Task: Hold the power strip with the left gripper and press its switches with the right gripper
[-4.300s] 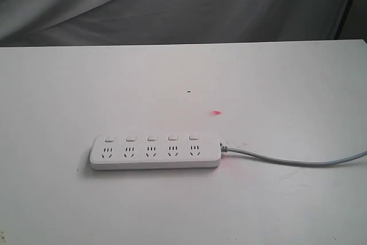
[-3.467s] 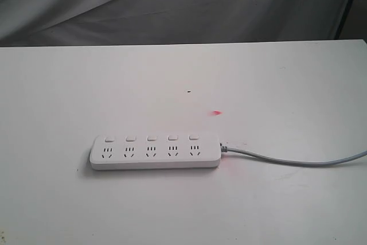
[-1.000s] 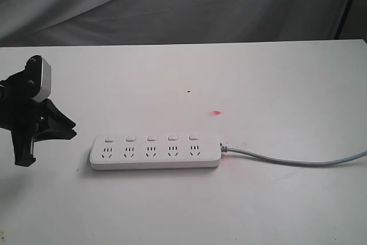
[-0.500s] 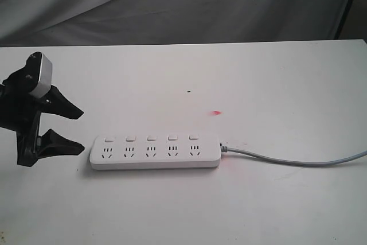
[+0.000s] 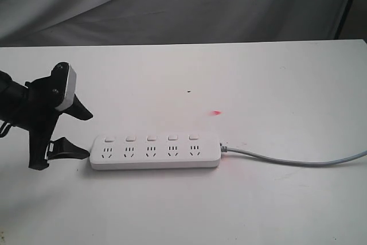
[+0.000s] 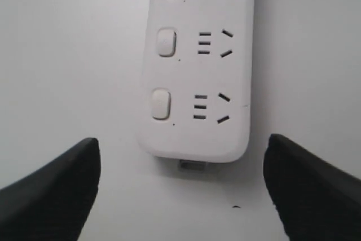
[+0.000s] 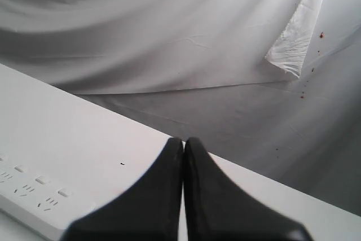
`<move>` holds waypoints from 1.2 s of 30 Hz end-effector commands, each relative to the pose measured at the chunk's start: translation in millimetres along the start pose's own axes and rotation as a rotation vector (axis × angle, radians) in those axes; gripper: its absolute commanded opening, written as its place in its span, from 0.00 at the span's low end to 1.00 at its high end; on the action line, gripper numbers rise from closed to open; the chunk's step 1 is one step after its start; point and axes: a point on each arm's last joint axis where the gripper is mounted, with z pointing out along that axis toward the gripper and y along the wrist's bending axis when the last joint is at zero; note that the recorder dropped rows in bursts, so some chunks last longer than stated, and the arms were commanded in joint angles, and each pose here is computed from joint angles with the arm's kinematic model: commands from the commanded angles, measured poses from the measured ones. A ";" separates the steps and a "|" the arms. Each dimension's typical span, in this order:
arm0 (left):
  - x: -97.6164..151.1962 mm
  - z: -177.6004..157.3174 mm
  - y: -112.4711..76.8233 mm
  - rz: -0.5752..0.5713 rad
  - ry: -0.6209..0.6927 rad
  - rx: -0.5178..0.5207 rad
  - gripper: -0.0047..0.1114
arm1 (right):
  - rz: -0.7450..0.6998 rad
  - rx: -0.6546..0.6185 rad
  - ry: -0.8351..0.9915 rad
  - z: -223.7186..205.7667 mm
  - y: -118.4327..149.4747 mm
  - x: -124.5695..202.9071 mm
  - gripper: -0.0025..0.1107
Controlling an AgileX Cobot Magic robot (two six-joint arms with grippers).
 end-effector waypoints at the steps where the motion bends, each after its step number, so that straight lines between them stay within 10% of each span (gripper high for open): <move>1: 1.0 7.6 8.4 0.021 0.006 0.021 0.71 | -0.002 -0.001 -0.003 -0.4 0.2 0.5 0.02; 36: 19.9 49.3 18.8 -0.056 -0.018 0.135 0.71 | -0.002 -0.001 -0.003 -0.4 0.2 0.5 0.02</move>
